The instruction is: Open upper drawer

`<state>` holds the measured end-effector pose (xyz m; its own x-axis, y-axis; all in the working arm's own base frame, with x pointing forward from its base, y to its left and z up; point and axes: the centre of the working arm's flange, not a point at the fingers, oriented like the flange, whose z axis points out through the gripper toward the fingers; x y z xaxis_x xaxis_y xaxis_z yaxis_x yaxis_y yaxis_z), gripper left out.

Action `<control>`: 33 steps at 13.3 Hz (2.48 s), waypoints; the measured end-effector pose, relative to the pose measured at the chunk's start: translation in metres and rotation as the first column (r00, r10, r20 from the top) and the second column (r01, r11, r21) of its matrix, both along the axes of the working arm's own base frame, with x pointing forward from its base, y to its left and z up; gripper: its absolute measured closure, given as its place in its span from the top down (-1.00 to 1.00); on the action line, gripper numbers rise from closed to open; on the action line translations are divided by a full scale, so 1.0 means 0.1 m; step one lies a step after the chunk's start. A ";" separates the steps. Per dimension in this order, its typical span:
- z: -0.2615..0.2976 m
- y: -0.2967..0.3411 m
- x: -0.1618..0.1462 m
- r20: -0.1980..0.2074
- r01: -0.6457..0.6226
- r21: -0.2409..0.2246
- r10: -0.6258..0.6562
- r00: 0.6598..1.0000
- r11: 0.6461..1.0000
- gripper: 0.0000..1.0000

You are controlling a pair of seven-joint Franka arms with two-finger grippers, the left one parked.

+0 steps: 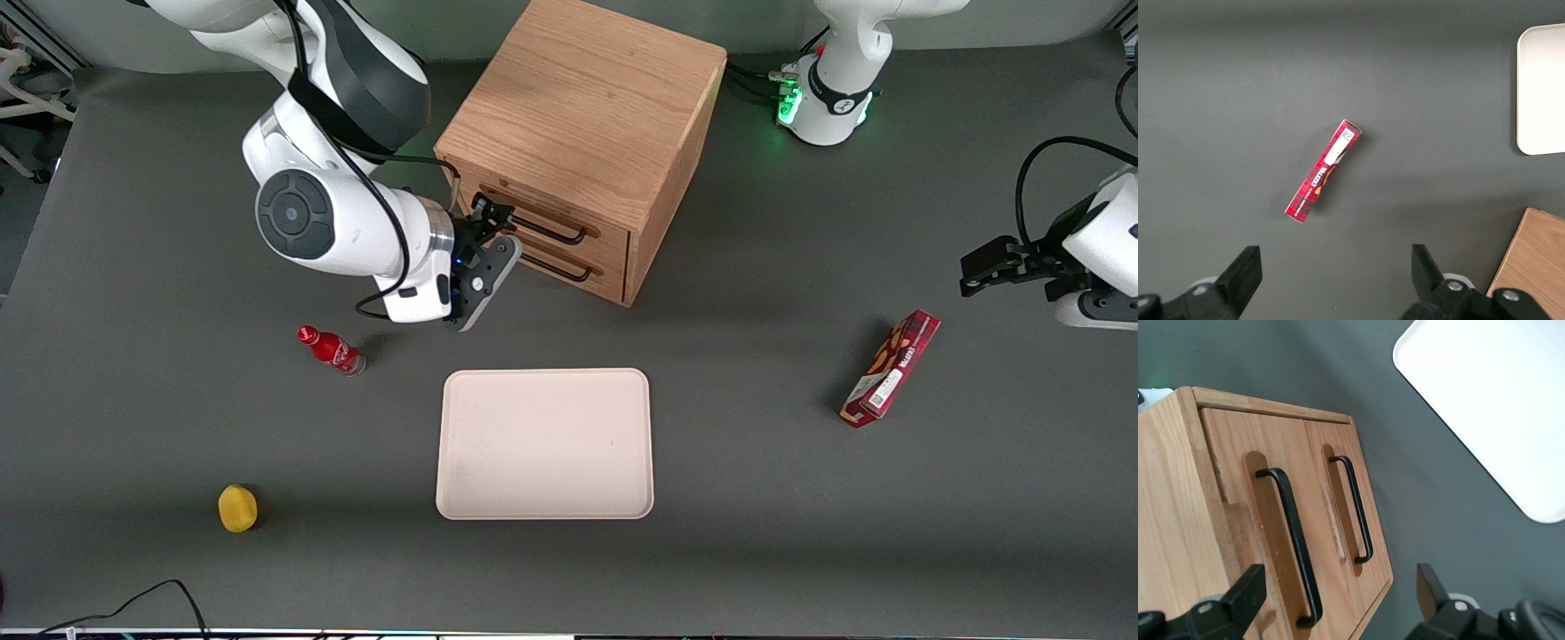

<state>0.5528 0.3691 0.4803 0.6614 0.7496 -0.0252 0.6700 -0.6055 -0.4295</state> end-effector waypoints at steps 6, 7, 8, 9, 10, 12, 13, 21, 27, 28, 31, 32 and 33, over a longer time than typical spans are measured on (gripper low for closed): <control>-0.35 0.11 -0.07 0.011 -0.056 0.017 0.056 0.998 0.998 1.00; -0.38 0.15 -0.10 0.010 -0.061 0.017 0.061 0.998 0.998 1.00; -0.41 0.19 -0.14 0.011 -0.067 0.017 0.067 0.998 0.998 1.00; -0.44 0.23 -0.18 0.007 -0.074 0.014 0.074 0.997 0.997 1.00; -0.47 0.27 -0.22 0.001 -0.083 0.012 0.083 0.997 0.996 1.00; -0.52 0.33 -0.31 -0.002 -0.096 0.008 0.096 0.995 0.995 1.00; -0.54 0.35 -0.36 0.005 -0.097 0.007 0.097 0.995 0.995 1.00; -0.62 0.32 -0.49 0.032 -0.106 -0.013 0.106 0.994 0.994 1.00; -0.73 0.30 -0.59 0.037 -0.113 -0.021 0.114 0.993 0.993 1.00; -0.74 0.29 -0.60 0.041 -0.112 -0.021 0.113 0.993 0.994 1.00; -0.80 0.30 -0.67 0.049 -0.114 -0.022 0.115 0.992 0.993 1.00; -0.80 0.31 -0.70 0.051 -0.119 -0.022 0.120 0.992 0.993 1.00; -0.80 0.32 -0.70 0.058 -0.118 -0.021 0.119 0.991 0.993 1.00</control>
<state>0.4829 0.4009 0.4002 0.5686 0.8226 -0.0029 0.7613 -0.5275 -0.3770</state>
